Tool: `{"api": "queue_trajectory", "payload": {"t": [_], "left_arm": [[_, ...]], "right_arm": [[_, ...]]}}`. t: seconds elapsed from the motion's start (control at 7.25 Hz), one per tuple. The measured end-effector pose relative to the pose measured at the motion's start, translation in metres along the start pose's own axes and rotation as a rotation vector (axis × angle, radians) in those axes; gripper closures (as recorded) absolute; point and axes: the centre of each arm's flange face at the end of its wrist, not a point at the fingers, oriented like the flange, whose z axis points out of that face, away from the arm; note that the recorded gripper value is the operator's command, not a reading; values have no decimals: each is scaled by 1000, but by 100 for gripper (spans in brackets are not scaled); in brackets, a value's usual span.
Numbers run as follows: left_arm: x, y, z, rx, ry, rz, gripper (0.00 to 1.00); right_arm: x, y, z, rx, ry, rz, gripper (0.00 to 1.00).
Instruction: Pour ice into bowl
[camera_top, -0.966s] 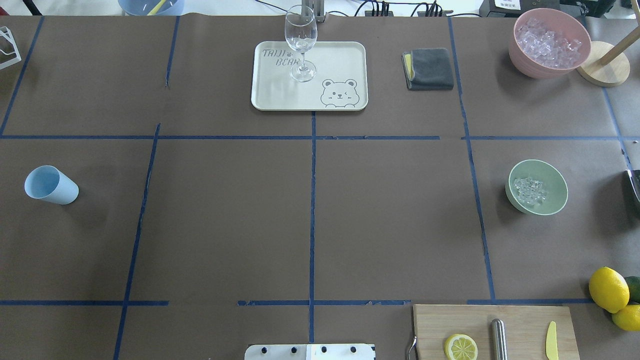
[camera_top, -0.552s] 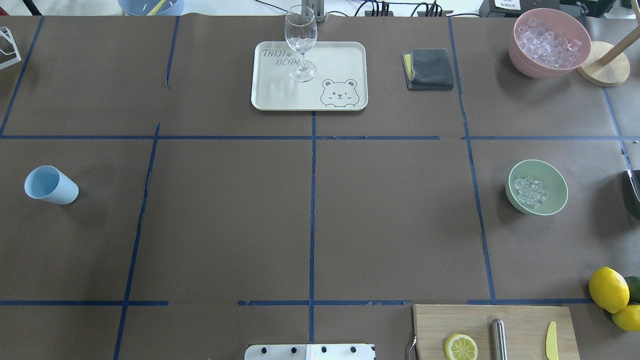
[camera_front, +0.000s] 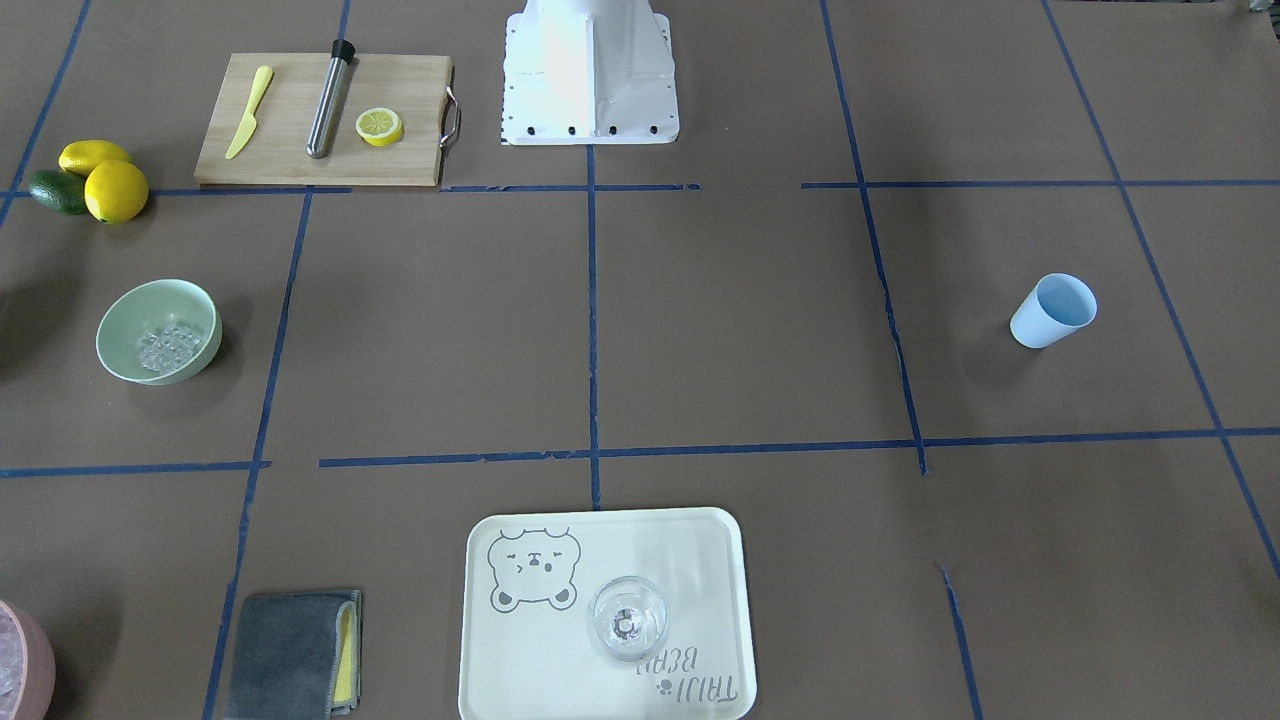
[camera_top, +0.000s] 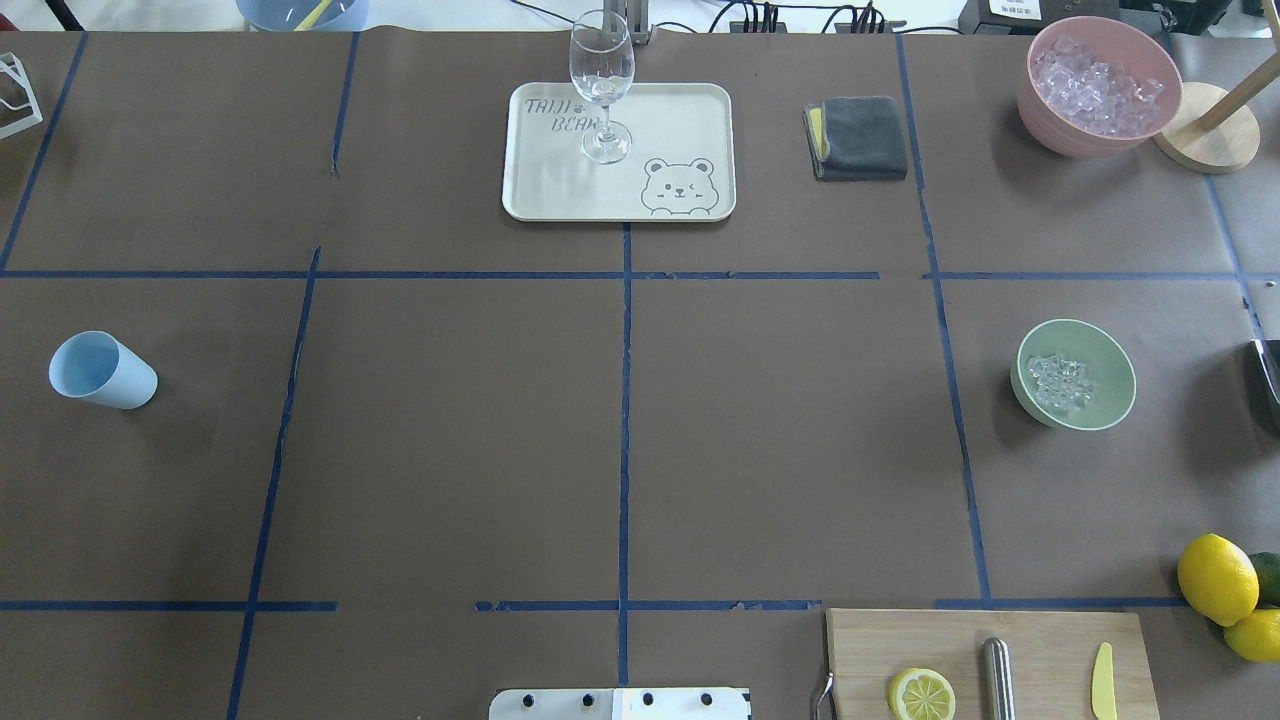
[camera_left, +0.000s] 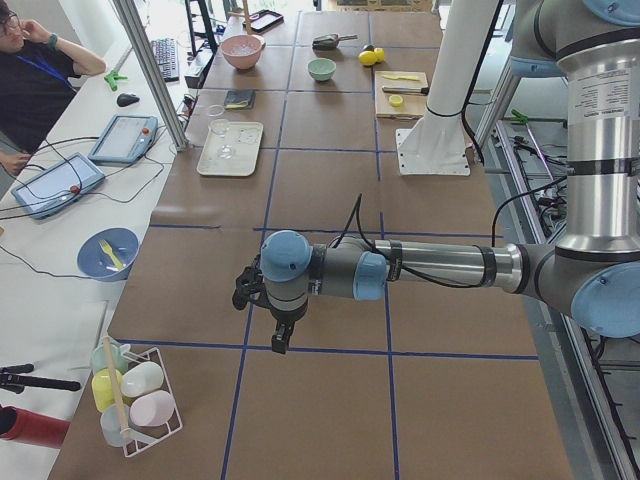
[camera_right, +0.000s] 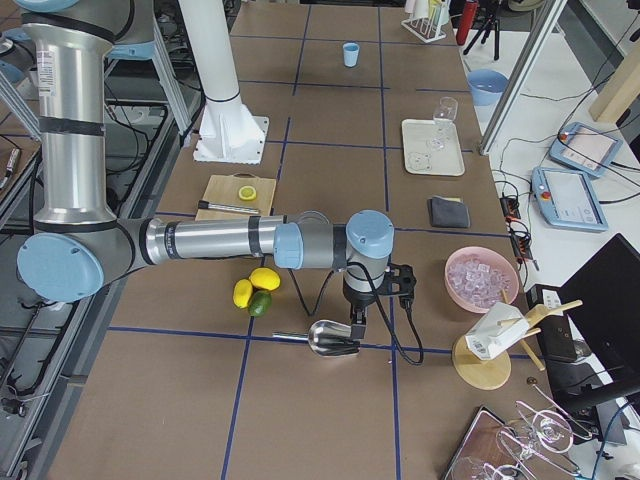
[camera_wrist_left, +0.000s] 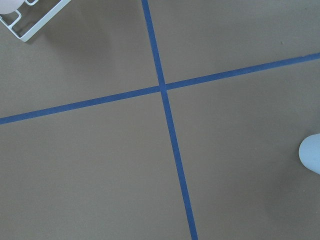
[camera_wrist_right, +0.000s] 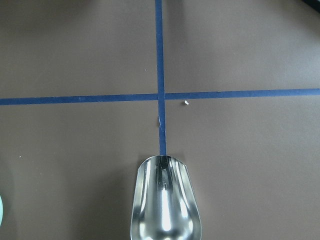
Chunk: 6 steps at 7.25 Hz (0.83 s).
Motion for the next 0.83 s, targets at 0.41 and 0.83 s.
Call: {"api": "queue_trajectory", "payload": {"t": [0.41, 0.83], "left_arm": [[0, 0, 0, -1, 0, -1, 0], [-1, 1, 1, -2, -1, -2, 0]], "right_arm": [[0, 8, 10, -26, -6, -3, 0], [8, 20, 20, -48, -7, 13, 0]]}}
